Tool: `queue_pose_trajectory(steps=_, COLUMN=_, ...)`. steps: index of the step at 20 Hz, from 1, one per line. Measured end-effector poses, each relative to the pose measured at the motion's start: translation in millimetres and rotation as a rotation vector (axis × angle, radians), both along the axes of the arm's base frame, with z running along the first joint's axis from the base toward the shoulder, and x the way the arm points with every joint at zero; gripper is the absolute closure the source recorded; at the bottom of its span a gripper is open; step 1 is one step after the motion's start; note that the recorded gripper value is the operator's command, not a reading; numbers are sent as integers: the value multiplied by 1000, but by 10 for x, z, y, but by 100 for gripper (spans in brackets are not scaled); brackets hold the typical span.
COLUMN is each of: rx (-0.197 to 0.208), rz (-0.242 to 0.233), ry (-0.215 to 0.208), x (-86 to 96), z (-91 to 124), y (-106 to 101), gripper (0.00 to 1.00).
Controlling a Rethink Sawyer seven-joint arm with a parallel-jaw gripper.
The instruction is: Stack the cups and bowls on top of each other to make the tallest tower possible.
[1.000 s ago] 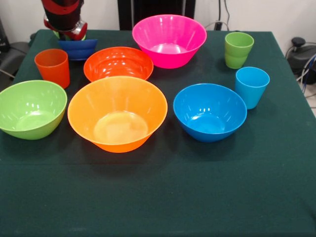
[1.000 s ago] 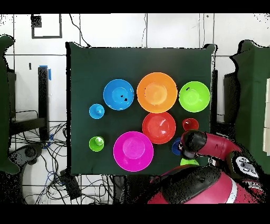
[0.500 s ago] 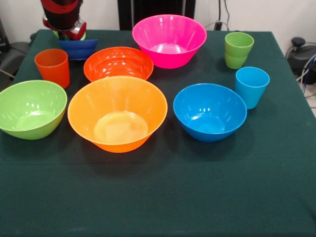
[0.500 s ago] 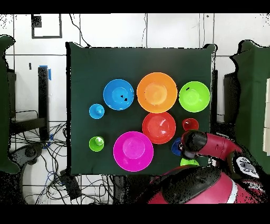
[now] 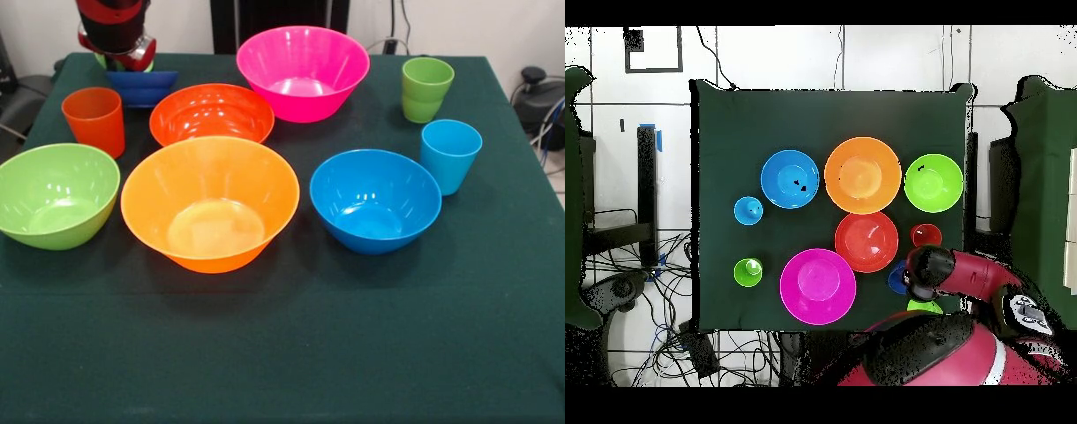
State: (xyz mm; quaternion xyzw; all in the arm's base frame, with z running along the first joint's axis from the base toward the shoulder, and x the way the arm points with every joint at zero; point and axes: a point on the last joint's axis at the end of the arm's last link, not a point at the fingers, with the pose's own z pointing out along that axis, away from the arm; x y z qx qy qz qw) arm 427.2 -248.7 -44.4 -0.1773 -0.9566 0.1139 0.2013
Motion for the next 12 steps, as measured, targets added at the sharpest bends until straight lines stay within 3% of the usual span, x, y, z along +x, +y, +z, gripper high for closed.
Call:
queue_pose_trajectory(steps=4, rx=-6, rz=14, ry=6, x=61, z=72, y=53, gripper=100)
queue_pose_trajectory(steps=12, rx=-1, rz=13, ry=55, x=93, z=198, y=139, gripper=100)
